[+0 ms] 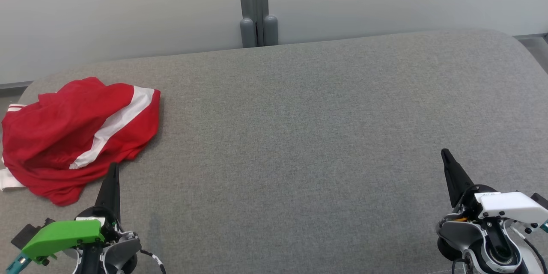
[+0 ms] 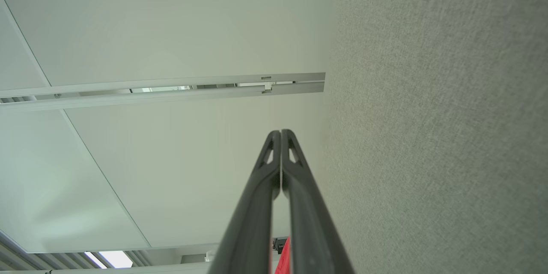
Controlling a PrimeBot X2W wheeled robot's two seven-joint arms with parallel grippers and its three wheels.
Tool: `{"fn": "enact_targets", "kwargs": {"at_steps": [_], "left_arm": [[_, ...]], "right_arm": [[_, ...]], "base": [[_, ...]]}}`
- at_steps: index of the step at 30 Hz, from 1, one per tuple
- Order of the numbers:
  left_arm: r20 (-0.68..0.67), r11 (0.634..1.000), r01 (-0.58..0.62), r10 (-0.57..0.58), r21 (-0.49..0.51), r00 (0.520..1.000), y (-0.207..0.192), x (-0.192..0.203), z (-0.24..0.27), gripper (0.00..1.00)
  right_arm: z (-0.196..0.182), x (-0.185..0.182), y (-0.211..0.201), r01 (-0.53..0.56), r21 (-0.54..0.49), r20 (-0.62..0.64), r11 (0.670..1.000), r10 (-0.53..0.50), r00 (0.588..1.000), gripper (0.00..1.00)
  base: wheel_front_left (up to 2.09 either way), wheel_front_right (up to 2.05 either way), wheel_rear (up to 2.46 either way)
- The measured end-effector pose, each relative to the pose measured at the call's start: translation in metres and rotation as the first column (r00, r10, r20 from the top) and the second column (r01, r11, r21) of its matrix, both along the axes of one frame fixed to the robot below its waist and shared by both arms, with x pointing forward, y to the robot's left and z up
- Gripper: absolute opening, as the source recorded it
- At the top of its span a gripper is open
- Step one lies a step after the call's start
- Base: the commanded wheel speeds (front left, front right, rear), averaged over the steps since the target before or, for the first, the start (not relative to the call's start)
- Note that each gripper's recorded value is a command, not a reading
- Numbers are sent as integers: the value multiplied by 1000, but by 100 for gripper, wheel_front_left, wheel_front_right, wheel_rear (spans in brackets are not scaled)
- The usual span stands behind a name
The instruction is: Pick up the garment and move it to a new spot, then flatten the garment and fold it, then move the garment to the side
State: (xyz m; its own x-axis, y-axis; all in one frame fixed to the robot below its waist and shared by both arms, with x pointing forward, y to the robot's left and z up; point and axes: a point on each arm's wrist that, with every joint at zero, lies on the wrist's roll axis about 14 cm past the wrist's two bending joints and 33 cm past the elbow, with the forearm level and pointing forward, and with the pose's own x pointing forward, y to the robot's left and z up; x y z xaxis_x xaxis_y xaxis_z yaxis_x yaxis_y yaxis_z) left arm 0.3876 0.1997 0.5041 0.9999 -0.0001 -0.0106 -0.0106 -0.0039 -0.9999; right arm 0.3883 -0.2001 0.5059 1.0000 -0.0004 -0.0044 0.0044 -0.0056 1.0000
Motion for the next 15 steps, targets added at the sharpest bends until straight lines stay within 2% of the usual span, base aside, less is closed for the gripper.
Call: {"fn": "enact_targets", "kwargs": {"at_steps": [15], "left_arm": [[0,1000,0,0,0,1000,0,0,0,0]], "right_arm": [[0,0,0,0,0,0,1000,0,1000,0]], "base": [[0,0,0]]}}
